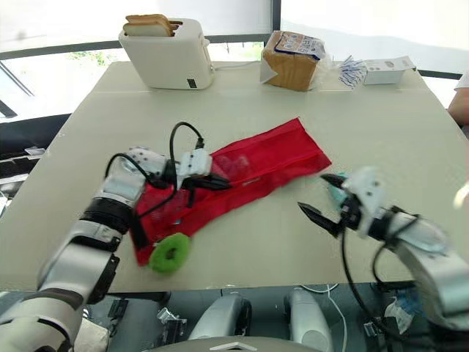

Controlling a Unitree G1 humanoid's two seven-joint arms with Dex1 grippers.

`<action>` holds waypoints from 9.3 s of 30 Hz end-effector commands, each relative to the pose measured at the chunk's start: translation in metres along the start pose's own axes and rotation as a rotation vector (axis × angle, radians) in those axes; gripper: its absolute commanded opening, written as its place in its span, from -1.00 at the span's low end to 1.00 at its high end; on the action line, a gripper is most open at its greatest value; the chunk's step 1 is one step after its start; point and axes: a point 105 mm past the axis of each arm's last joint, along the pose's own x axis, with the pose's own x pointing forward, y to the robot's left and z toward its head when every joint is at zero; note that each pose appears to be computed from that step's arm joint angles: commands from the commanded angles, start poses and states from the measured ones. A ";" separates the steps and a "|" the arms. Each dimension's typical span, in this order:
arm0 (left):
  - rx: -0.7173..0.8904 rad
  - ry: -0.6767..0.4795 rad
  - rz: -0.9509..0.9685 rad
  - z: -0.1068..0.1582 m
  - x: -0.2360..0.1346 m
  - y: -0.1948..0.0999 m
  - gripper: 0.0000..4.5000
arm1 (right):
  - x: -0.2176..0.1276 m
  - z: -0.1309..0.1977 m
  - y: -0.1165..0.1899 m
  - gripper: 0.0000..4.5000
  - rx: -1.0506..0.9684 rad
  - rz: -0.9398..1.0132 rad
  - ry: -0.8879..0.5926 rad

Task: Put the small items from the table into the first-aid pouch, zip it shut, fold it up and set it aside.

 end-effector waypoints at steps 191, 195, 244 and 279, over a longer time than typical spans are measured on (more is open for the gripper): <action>-0.491 -0.611 0.149 0.101 -0.057 -0.106 1.00 | 0.036 -0.050 -0.089 -0.83 0.889 -0.146 0.132; -0.484 -0.634 0.143 0.108 -0.050 -0.098 1.00 | 0.014 -0.042 -0.094 -0.98 0.841 -0.224 0.124; -1.391 -0.229 0.021 0.017 0.029 -0.021 1.00 | -0.050 0.068 0.035 0.92 -0.252 0.053 0.009; -1.673 -0.559 -0.094 0.073 0.025 0.020 -0.98 | 0.073 0.010 0.066 0.96 -0.075 0.336 0.187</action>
